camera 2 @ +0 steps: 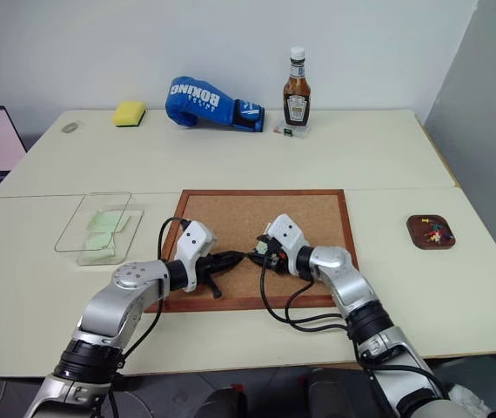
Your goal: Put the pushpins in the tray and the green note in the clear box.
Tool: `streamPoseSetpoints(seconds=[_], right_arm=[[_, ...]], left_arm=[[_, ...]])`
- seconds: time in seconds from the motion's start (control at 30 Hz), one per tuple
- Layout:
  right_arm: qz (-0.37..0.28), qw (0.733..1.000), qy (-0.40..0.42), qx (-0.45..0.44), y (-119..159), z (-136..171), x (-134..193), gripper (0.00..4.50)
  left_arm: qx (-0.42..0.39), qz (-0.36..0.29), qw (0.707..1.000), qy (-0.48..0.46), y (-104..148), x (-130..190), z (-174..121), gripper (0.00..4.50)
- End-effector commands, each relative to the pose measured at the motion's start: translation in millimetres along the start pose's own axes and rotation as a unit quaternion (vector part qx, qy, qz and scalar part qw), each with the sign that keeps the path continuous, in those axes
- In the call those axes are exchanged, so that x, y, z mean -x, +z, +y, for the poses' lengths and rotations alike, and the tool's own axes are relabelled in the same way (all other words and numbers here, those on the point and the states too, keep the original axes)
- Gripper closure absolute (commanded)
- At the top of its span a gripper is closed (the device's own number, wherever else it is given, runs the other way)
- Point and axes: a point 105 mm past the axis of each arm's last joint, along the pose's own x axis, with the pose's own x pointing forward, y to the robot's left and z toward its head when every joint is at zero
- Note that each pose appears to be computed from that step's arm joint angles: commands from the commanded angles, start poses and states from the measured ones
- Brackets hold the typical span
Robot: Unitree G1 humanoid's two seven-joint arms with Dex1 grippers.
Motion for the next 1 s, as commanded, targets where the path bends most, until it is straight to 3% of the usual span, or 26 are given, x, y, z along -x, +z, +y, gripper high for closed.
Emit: streamPoseSetpoints(seconds=[0.03, 0.23, 0.47, 0.67, 1.0], right_arm=[[-0.024, 1.000, 0.000, 0.014, 15.1, -2.2, -1.4, 3.08], [-0.024, 0.999, 0.009, 0.022, 14.7, 2.6, -2.7, 4.46], [-0.024, 0.999, -0.001, 0.029, 15.0, 0.9, -1.8, 4.48], [-0.061, 0.998, -0.033, 0.016, 43.5, -18.4, 10.3, 4.48], [-0.076, 0.995, -0.043, 0.047, 71.1, -21.1, 29.5, 4.48]], left_arm=[[0.027, 0.052, 0.998, 0.014, -28.7, 5.6, 4.8, 4.50], [0.024, 0.052, 0.998, 0.015, -26.7, 5.7, 8.7, 4.50], [0.022, 0.053, 0.998, 0.016, -27.0, 5.5, 9.2, 4.50], [0.025, 0.054, 0.998, 0.017, -29.3, 4.1, 8.0, 4.50], [0.044, 0.039, 0.998, 0.014, -26.7, 0.2, 4.5, 4.50]])
